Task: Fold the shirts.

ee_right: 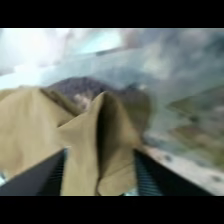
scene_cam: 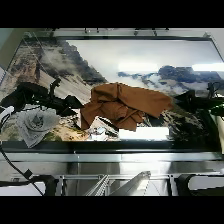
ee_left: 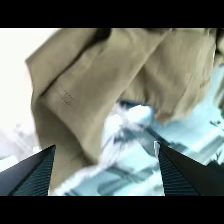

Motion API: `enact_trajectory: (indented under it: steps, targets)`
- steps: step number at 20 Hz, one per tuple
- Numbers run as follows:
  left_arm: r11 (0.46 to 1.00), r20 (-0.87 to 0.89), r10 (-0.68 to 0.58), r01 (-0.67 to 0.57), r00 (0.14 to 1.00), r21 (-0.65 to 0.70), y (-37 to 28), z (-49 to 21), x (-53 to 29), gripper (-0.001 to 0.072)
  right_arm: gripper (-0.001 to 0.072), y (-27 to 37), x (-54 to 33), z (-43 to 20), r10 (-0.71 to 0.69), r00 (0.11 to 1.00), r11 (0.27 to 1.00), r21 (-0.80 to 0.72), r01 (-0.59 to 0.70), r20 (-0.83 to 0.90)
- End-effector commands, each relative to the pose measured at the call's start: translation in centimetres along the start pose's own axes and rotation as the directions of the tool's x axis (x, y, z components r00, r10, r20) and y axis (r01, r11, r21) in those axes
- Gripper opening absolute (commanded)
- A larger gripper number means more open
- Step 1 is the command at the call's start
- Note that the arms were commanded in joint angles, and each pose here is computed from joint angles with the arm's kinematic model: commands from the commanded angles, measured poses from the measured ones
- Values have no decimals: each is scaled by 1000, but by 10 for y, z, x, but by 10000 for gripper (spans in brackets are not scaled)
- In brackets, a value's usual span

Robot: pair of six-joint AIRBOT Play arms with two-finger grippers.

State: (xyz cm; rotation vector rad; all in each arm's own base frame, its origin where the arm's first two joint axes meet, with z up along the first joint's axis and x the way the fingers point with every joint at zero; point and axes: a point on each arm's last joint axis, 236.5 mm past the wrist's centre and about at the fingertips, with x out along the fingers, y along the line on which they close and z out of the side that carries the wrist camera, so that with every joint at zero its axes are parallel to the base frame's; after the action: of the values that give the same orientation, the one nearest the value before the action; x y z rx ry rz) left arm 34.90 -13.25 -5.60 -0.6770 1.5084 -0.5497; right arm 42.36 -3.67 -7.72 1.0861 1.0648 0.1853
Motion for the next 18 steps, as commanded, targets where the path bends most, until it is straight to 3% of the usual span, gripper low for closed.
enact_trajectory:
  steps: [1,4,10,12,18]
  targets:
    - [998,-56,30,-32,998,-49,20,-15,-11,709,506,-16,-9,5,-44,999,999,29,44,10]
    - [991,-53,24,-31,998,-131,27,-22,3,708,495,-36,-7,-7,-135,990,990,36,136,-40]
    - [985,-52,74,-81,996,-155,43,-30,43,693,495,-32,10,-18,-143,986,989,11,145,-79]
    - [981,-92,13,-31,996,-193,37,-31,57,488,495,-27,18,-24,-146,985,989,-6,146,-95]
    - [987,-154,-67,43,986,-156,25,-25,62,472,495,-20,22,-28,-128,986,992,-6,128,-107]
